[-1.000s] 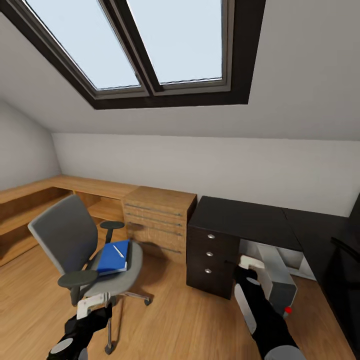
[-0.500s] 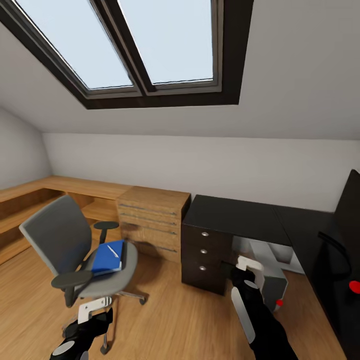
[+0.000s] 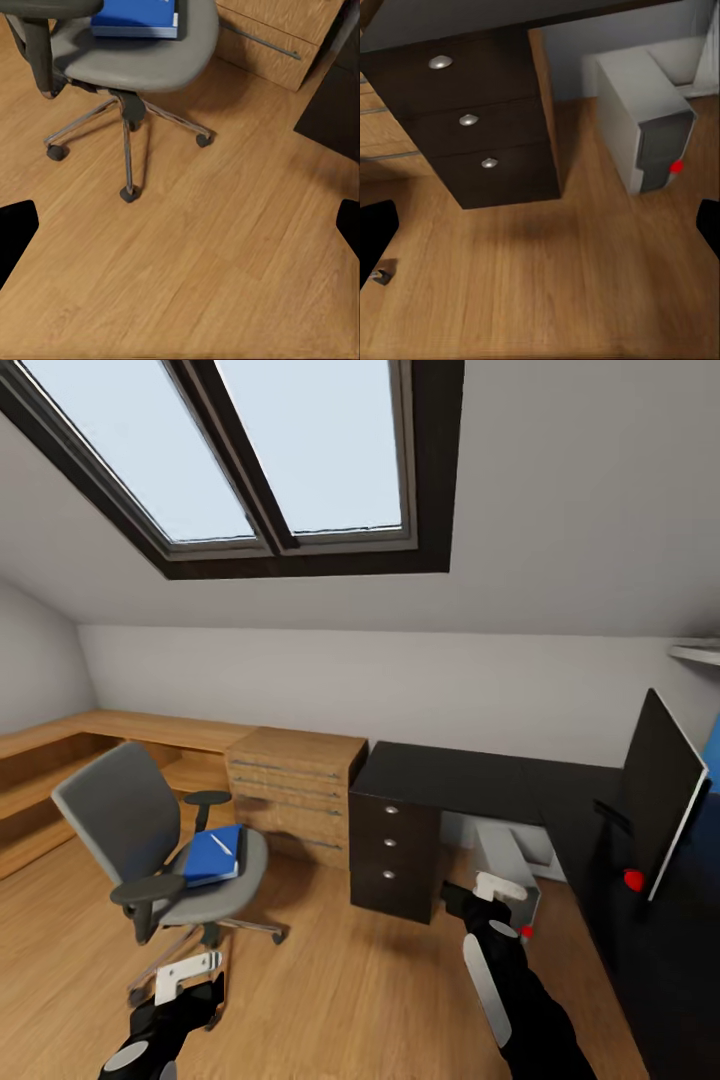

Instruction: In the bedroom, organize the workspace by keeping the computer under the desk, ensuring the monitor is on the desk, placing the keyboard on the desk next to the monitor, placing the mouse on the desk next to the keyboard, moving the folder from the swivel chair onto the desk next to the mouse, stacking the notebook on top of the folder with the pen on top of the notebook, and positioning the swivel chair next to the desk.

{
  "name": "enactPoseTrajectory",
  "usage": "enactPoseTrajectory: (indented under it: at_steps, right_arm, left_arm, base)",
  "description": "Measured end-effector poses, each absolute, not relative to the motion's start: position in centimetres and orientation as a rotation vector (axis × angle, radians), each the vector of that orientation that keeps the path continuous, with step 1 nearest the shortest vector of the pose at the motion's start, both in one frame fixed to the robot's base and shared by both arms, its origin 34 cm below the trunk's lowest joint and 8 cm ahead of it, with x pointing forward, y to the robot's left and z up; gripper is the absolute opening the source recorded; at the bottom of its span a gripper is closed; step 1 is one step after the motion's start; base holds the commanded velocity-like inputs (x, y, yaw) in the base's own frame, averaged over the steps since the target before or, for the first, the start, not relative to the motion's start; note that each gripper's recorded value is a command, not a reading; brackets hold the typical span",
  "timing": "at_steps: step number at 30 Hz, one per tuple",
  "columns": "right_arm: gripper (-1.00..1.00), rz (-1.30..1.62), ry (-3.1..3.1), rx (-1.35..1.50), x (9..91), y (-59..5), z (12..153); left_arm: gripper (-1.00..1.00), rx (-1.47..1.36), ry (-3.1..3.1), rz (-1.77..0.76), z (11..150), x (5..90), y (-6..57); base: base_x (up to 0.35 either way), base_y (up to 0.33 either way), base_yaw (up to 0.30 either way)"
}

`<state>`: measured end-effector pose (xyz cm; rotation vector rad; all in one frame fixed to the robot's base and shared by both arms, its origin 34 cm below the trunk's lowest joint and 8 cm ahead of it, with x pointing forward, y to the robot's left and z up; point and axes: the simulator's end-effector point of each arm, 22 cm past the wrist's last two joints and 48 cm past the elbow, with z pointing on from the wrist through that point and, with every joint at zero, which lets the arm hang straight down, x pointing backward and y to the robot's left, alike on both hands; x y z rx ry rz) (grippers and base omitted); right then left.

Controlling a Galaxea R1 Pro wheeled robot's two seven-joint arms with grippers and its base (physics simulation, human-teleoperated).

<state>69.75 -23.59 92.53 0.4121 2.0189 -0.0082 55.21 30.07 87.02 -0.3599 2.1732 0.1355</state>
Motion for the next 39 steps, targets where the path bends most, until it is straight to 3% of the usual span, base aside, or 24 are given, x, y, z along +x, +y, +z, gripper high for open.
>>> enactPoseTrajectory:
  at_steps: [8, 20, 26, 39]
  right_arm:
    - [1.00, -0.010, 2.015, 0.412, 69.8, -23.7, 92.7]
    - [1.00, -0.008, 1.997, 0.414, 69.8, -23.8, 93.5]
    - [1.00, -0.008, 1.996, 0.415, 69.8, -23.9, 93.5]
    - [1.00, -0.011, 1.993, 0.416, 69.8, -24.0, 93.6]
  left_arm:
    - [1.00, -0.361, 2.153, 0.136, 87.6, 55.5, 30.2]
    - [1.00, -0.363, 2.110, 0.139, 88.7, 55.9, 30.4]
    - [1.00, -0.363, 2.109, 0.139, 88.7, 55.9, 30.4]
    - [1.00, -0.363, 2.111, 0.138, 88.7, 55.9, 30.4]
  base:
    - [-0.300, -0.187, -0.219]
    - [-0.237, -0.251, -0.017]
    - [-0.127, -0.315, -0.055]
    - [-0.017, -0.328, -0.240]
